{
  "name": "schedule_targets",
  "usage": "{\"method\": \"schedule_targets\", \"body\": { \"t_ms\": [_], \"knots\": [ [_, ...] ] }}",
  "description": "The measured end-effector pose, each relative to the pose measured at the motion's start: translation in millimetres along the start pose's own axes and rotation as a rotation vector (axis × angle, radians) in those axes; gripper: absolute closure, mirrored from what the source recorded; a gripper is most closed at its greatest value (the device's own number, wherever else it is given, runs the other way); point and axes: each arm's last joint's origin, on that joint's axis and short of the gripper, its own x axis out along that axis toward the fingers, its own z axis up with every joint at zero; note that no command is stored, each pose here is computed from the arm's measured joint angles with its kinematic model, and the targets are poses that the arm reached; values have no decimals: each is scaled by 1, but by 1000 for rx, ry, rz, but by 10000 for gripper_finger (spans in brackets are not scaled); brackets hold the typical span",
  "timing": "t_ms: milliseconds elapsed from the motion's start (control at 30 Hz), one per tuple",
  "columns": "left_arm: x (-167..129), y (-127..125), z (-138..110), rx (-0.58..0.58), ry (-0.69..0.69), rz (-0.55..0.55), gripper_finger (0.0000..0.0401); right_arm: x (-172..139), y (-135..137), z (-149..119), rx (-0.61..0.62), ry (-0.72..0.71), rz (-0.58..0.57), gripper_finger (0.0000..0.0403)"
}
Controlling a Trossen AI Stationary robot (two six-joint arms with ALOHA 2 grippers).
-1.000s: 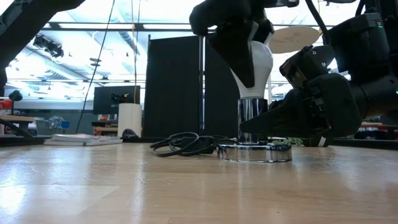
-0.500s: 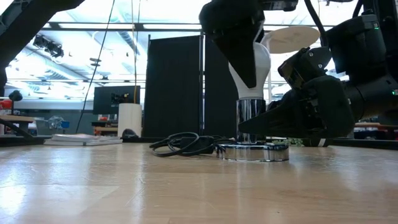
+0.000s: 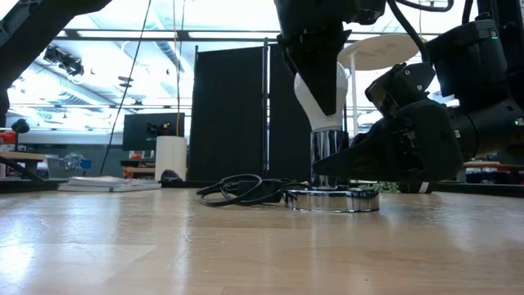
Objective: Screw lightbulb
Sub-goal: Remove the lightbulb from the lamp
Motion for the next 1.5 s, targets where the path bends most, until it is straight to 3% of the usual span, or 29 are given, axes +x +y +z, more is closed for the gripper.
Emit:
{"method": "schedule_targets", "body": {
  "t_ms": [800,1267,1500],
  "knots": [
    [-2,0,0,26,-2,-48,123,0,0,0,4,0,9,205],
    [6,-12,1,513,-26,-65,71,0,1,0,5,2,11,205],
    [5,-13,3,532,-54,-55,75,0,0,0,9,5,10,205]
  ]
}}
